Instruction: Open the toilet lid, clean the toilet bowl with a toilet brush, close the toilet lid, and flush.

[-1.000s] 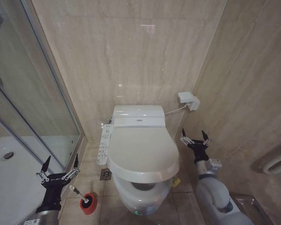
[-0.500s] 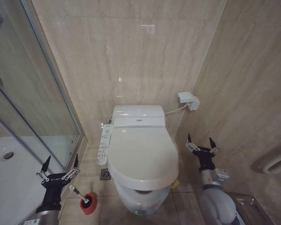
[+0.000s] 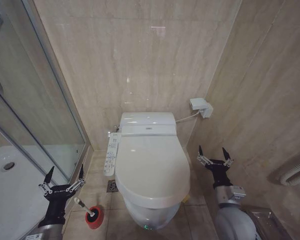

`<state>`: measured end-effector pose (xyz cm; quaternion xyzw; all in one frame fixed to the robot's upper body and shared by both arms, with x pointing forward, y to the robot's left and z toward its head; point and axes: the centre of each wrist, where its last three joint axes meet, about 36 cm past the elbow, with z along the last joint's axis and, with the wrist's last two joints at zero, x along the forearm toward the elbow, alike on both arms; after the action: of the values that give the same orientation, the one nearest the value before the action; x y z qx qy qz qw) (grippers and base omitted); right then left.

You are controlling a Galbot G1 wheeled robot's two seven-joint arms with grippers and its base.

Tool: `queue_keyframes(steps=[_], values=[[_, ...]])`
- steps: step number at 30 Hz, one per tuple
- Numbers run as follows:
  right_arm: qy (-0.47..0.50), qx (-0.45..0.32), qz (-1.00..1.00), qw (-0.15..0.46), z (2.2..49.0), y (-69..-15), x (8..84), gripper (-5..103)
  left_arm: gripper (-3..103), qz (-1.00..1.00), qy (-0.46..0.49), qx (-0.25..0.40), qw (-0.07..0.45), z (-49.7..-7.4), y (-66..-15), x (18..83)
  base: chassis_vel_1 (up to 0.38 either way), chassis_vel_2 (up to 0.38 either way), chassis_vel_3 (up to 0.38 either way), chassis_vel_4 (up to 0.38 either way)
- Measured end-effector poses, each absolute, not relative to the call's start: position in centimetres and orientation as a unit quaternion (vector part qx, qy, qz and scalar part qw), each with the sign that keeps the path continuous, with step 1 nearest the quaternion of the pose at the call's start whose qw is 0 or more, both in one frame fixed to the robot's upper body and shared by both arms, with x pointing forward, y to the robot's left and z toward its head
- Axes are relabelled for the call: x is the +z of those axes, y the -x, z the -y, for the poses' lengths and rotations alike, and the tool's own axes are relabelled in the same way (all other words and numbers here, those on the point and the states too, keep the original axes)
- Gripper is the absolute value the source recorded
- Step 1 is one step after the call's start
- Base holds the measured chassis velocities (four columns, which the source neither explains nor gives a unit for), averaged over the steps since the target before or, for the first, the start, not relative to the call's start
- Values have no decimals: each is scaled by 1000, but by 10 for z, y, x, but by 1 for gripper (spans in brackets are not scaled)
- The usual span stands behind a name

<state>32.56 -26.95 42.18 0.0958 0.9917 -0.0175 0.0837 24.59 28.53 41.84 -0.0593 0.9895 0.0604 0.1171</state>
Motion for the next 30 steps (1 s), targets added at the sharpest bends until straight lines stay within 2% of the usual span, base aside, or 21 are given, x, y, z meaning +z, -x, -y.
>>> queue_keyframes(steps=[8,30], values=[[-68,-19,-996,60,256,-304,429,100,100,-990,59,60,117,-285,-246,418,0,0,0,0],[-82,-3,-995,53,243,-262,457,100,100,-990,59,60,117,-285,-246,418,0,0,0,0]])
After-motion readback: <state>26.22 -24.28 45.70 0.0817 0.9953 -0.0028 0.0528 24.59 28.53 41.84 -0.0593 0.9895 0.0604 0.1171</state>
